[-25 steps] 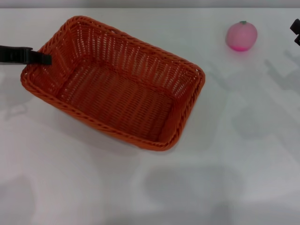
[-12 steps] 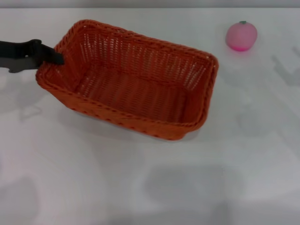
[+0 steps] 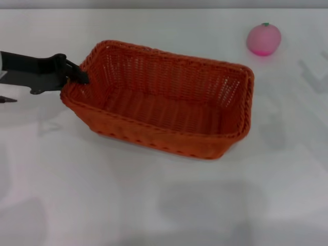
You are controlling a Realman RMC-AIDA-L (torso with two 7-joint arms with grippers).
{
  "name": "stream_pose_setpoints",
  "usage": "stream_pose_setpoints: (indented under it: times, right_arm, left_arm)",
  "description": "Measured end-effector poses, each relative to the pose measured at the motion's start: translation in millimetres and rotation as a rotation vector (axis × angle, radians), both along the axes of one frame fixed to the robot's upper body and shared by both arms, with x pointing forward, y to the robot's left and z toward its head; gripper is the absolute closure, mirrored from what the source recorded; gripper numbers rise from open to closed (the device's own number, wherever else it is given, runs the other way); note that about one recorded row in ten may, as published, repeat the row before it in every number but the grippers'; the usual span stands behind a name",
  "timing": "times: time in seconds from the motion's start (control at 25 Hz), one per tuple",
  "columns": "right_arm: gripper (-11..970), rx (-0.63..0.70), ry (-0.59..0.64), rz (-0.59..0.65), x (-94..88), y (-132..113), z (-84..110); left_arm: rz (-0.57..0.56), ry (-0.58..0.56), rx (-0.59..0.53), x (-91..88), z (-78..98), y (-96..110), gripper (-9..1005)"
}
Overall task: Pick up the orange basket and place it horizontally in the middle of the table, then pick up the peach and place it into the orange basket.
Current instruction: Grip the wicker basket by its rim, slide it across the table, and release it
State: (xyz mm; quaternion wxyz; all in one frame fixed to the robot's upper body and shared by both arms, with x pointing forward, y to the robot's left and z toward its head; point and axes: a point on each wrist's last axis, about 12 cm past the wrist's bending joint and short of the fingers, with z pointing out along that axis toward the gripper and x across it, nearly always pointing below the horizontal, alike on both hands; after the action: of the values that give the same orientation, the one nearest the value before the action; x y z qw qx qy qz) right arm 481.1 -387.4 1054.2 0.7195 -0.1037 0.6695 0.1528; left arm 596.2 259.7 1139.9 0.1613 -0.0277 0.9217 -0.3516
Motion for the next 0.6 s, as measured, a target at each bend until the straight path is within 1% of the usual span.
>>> stream_pose_setpoints:
  times: [0.36, 0.6]
  right_arm:
    - [219, -0.001, 0.005, -0.003, -4.3, -2, -1.3]
    - [220, -0.003, 0.008, 0.000, -5.4, -2, -1.9]
  left_arm:
    - [0.017, 0.016, -0.020, 2.8, -2.9, -18, 824]
    - [0.034, 0.037, -0.024, 1.3, -7.9, -19, 825]
